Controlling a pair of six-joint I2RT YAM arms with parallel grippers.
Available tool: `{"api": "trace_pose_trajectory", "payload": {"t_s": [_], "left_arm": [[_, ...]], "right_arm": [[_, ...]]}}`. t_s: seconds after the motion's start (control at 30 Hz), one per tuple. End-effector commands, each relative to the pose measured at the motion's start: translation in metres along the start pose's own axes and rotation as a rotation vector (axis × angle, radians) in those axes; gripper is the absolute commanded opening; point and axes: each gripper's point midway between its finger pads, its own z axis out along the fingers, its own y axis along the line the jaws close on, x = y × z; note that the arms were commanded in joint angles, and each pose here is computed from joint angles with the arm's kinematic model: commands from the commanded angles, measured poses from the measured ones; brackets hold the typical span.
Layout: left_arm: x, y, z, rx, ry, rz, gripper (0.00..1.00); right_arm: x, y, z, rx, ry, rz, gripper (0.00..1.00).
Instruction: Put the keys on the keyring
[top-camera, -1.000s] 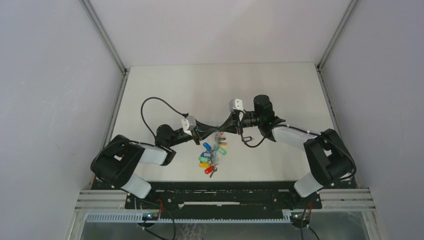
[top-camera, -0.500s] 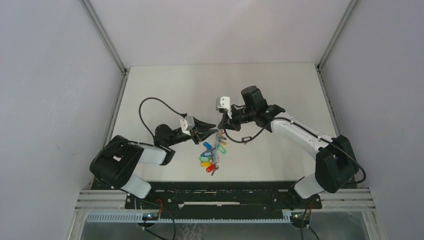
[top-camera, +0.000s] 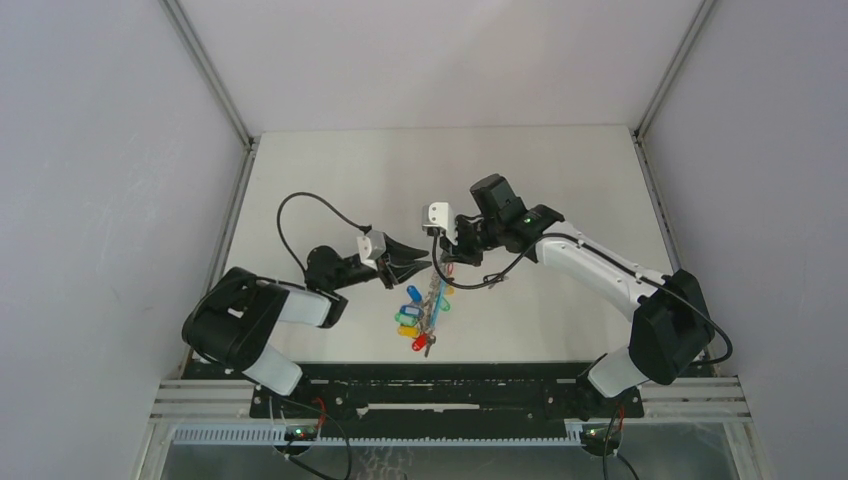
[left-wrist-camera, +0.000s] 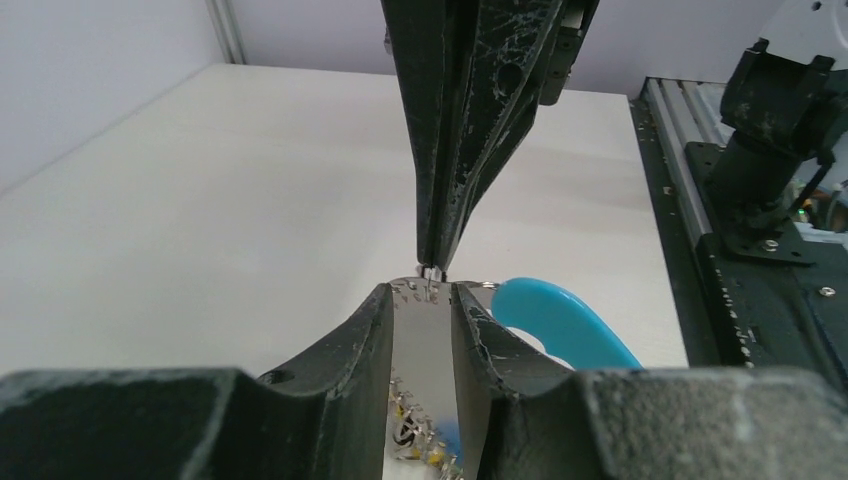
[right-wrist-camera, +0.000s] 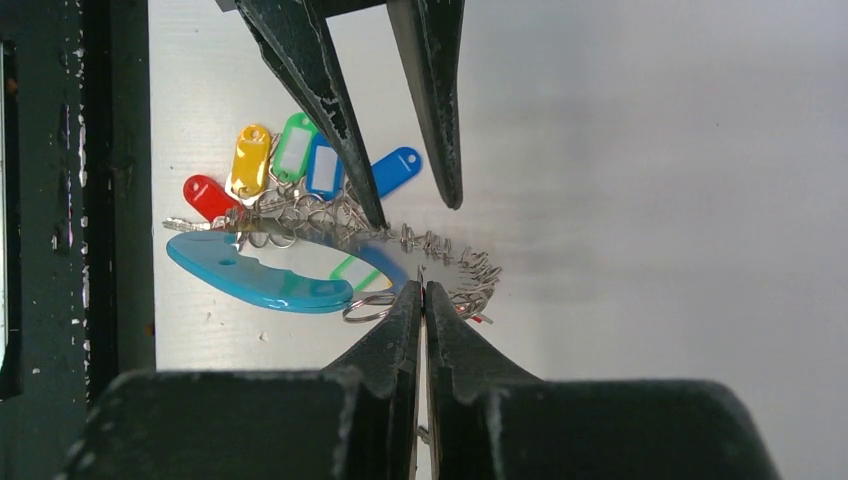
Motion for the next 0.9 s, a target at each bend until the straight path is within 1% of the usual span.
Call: {"api": "trace_pose_trajectory", "payload": {"t_s": [0.0, 0.5, 0.67, 0.7, 0.87], "left_arm": [[-0.010, -0.004, 0.006, 0.060, -0.027, 0.006, 0.31], [0.000, -0.002, 0.021, 0.100, -0.012, -0.036, 0.28], [0.006, 0.000, 0.023, 0.102, -0.002, -0.052, 0.25], [0.008, -0.009, 0.028, 0.129, 0.000, -0.059, 0.25], [0.011, -0.011, 0.030, 0.141, 0.007, -0.071, 0.22]], "right_arm": [[-0.018, -0.005, -0.003, 0.014, -0.021, -0.053, 0.00], [-0.025, 0.001, -0.002, -0.001, -0.041, -0.075, 0.00], [-0.028, 0.002, -0.002, -0.002, -0.048, -0.081, 0.00], [-0.028, 0.002, -0.002, -0.002, -0.050, -0.082, 0.00], [-0.030, 0.002, -0.003, -0.003, -0.056, -0.086, 0.00]]}}
